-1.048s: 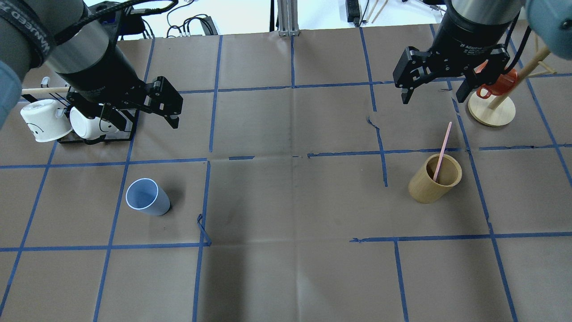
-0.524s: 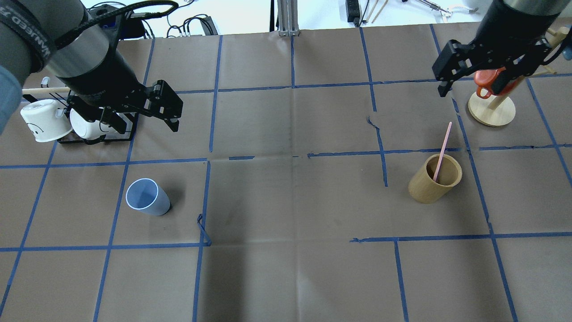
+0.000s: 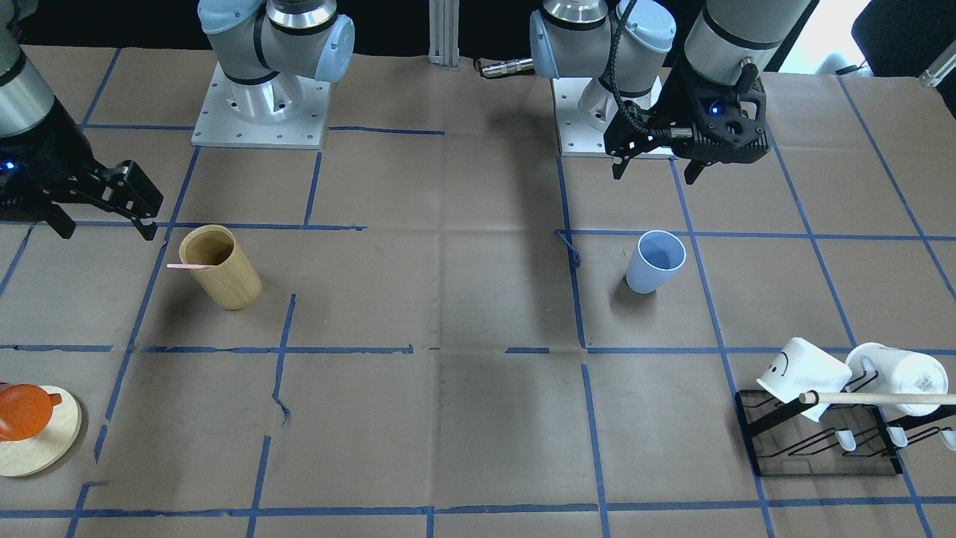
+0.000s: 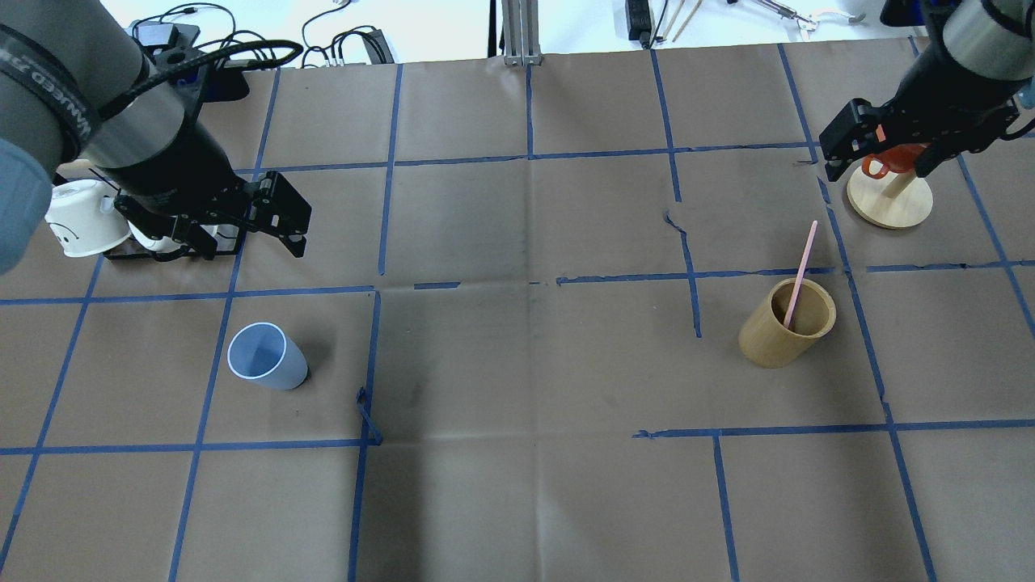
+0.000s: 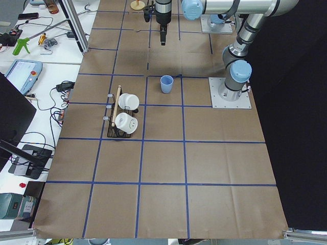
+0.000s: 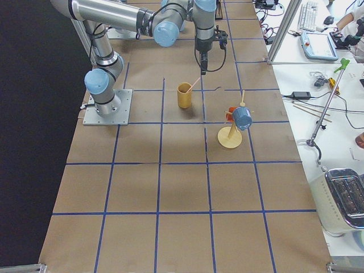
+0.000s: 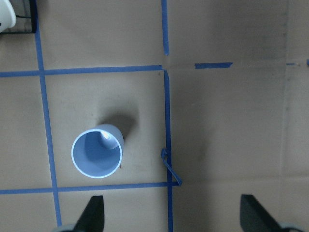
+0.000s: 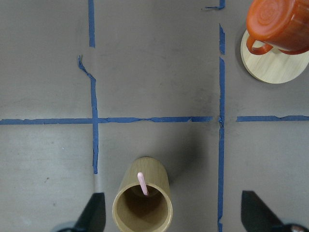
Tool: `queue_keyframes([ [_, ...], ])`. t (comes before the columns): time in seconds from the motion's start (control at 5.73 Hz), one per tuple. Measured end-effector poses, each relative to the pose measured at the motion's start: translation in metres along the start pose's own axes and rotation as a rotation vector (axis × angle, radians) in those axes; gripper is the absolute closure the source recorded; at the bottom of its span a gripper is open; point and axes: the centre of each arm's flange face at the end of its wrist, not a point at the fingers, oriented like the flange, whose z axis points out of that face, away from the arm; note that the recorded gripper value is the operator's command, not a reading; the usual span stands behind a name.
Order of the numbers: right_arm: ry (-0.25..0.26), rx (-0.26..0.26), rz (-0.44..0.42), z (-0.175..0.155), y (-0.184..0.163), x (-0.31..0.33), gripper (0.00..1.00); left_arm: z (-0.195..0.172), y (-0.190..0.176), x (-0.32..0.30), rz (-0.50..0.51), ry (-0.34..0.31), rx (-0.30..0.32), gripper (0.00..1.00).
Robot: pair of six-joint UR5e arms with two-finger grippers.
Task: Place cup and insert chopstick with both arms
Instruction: 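Grasp light blue cup with left gripper while right gripper grasps pink chopstick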
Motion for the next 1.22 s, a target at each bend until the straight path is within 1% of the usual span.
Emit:
queue_keyframes([
  [0.17, 0.000, 0.010, 0.002, 0.027, 0.009, -0.002, 0.00, 0.039, 0.003, -0.015, -0.010, -0.024, 0.002, 0.02],
  [0.35, -0.008, 0.007, 0.004, 0.049, 0.018, -0.006, 0.00, 0.076, 0.009, -0.033, -0.033, -0.045, -0.016, 0.04],
  [0.52, -0.022, -0.007, 0.007, 0.065, 0.026, -0.009, 0.01, 0.111, 0.017, -0.047, -0.058, -0.047, -0.034, 0.06],
  [0.7, -0.029, -0.014, 0.009, 0.072, 0.029, -0.011, 0.11, 0.141, 0.023, -0.053, -0.070, -0.045, -0.057, 0.19],
  [0.87, -0.026, 0.004, 0.008, 0.074, 0.028, -0.011, 0.24, 0.163, 0.024, -0.055, -0.073, -0.041, -0.084, 0.41],
  [1.05, -0.020, 0.028, 0.007, 0.075, 0.025, -0.011, 0.37, 0.177, 0.022, -0.055, -0.074, -0.036, -0.110, 0.54],
  [1.22, -0.018, 0.038, 0.005, 0.075, 0.024, -0.011, 0.49, 0.187, 0.020, -0.056, -0.075, -0.034, -0.131, 0.71],
])
